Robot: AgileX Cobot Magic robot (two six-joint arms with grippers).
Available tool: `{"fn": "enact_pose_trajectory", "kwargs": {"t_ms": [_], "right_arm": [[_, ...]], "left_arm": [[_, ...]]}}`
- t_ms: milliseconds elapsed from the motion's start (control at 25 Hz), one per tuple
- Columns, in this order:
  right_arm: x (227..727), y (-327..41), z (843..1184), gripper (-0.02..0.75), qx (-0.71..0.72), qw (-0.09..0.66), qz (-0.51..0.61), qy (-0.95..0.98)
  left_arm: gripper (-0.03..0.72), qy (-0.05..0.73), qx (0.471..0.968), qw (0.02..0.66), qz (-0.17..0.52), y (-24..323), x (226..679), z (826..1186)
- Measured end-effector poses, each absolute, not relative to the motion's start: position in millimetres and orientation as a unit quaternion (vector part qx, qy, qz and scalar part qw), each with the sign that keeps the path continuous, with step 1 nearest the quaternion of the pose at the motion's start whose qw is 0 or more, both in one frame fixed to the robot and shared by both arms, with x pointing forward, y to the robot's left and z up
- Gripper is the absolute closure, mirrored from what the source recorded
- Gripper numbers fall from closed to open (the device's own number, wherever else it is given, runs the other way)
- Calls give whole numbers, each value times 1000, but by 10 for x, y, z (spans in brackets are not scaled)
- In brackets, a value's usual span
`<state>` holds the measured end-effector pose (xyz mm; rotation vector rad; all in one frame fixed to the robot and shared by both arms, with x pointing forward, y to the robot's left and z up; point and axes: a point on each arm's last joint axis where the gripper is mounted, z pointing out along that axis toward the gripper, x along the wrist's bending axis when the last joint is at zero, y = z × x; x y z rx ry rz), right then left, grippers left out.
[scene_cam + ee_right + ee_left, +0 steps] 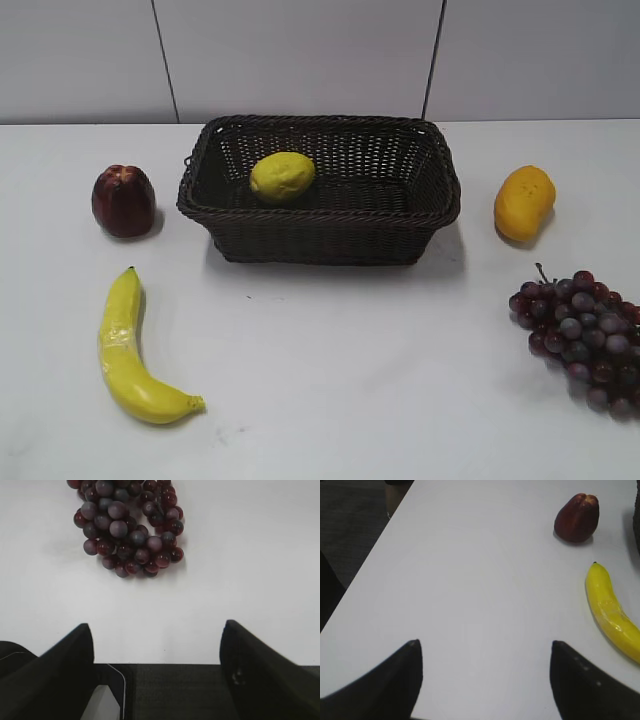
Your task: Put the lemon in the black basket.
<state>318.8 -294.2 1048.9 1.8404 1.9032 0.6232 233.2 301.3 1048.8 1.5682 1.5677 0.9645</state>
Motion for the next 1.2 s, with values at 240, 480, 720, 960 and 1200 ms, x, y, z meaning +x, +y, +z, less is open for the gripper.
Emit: {"fn": "enact_pose_trajectory", "kwargs": {"t_ms": [240,480,720,960,1200], "right_arm": [[2950,-2958,10461,144,647,244,260,673],[2774,-2969,10516,144,631,281,299,658],[2602,-2980,10550,144,615,315,336,640],[2438,-2990,10564,146,597,346,370,622],[2332,-2997,10563,146,585,365,391,610]], "left_arm": [[98,606,607,354,373,3013,2332,10488],[98,606,607,354,373,3013,2332,10488],[98,606,607,354,373,3013,2332,10488],[98,606,607,354,373,3013,2332,10488],[98,606,607,354,373,3013,2332,10488]]}}
